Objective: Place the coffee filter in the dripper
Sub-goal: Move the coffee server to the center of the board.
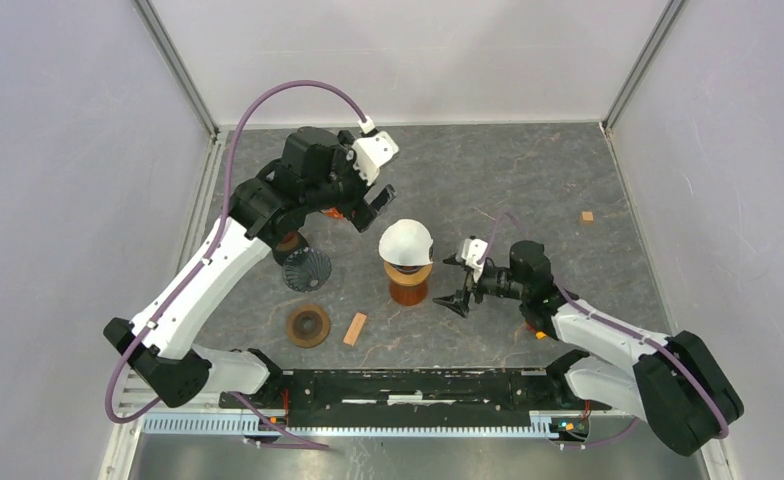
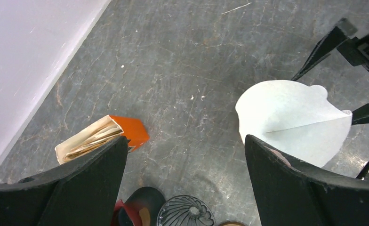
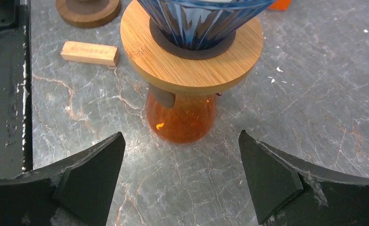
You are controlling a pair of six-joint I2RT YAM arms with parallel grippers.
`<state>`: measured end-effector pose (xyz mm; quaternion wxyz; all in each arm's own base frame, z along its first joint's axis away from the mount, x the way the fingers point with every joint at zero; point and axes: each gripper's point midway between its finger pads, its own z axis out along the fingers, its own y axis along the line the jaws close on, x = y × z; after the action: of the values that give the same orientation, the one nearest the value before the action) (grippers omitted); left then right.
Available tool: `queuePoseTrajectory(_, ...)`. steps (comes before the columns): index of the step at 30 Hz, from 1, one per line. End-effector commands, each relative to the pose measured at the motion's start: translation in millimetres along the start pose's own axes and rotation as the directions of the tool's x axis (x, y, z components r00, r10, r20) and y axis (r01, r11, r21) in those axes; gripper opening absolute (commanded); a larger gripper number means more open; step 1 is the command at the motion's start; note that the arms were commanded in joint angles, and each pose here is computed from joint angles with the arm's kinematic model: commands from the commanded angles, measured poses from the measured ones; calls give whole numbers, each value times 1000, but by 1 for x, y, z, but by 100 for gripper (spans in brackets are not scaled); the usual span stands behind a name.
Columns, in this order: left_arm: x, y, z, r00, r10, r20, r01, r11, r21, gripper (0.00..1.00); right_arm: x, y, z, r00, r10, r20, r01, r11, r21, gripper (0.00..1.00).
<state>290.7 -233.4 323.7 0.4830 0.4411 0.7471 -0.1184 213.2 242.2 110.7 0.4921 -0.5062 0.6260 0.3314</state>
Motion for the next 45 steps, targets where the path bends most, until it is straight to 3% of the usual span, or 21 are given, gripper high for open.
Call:
queuePoseTrajectory(1,-24,14,-9,996,-14,83,16,1000,-23,100,-63,-11,-4,939,-121,321,90,990,110,98)
queuePoseTrajectory(12,-16,22,-5,997,-36,73,38,999,-36,100,-65,2,13,914,-58,401,31,997,75,98)
queuePoseTrajectory(34,-10,20,-4,997,-22,76,24,999,-31,100,-49,-10,47,926,39,376,-56,998,35,98)
queuePoseTrajectory(45,-9,19,-4,997,-19,77,22,999,-33,100,-43,-6,53,926,16,376,-31,999,32,97)
